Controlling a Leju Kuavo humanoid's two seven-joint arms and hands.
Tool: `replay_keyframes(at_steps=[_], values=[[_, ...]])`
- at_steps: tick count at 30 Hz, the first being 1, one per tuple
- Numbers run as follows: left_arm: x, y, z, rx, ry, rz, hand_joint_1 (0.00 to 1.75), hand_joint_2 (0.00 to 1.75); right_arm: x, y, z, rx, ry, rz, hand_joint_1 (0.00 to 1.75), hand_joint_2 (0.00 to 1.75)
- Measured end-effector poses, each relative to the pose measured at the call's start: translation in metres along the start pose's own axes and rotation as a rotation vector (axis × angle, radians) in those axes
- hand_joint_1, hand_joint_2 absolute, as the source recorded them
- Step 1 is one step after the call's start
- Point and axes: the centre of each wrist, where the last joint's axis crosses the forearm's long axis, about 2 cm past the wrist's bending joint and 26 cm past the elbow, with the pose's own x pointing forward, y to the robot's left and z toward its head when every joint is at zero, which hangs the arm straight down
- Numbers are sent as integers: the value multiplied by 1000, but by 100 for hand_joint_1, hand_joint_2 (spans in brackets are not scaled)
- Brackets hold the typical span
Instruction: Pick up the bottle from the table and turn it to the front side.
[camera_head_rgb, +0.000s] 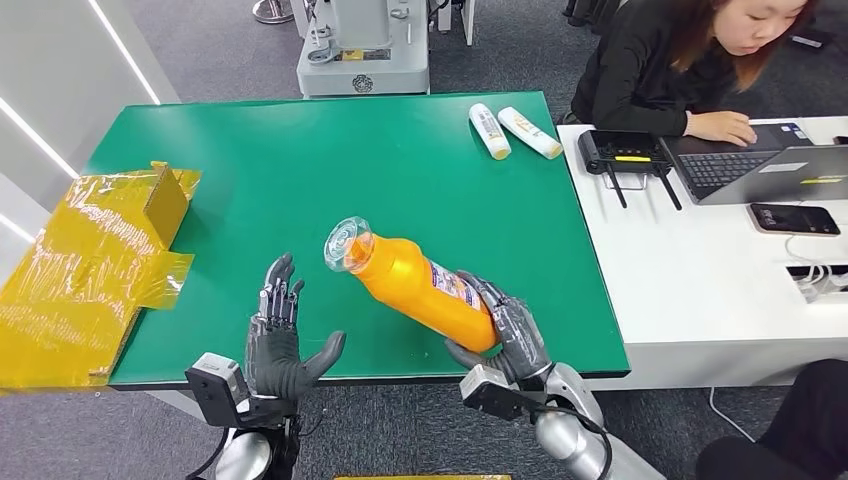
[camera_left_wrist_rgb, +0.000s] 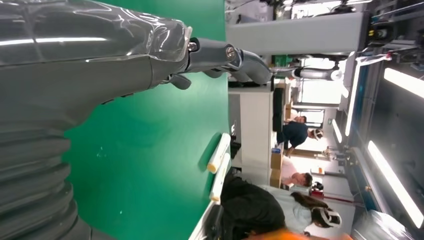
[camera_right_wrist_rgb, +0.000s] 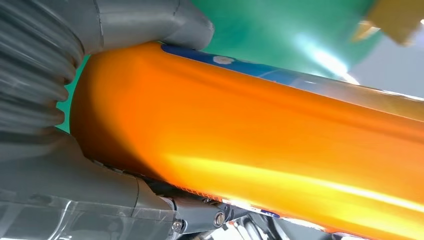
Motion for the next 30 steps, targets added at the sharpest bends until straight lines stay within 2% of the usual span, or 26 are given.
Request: replay_keyframes(at_steps=[8,15,23,30], values=[[0,2,-10,-70,82,113,0,175,19,3,6,-72,-43,-61,175,175],[7,6,-39,-168,85,200,0,175,26,15,-9,-49,-60,-126,175,175],[13,9,-53,-206,89,238,0,175,19,23,-18,-13,-12,-107,175,175],[14,17,-51,-207,99,220,0,175,6,25,-14,24,37,-52,175,175]])
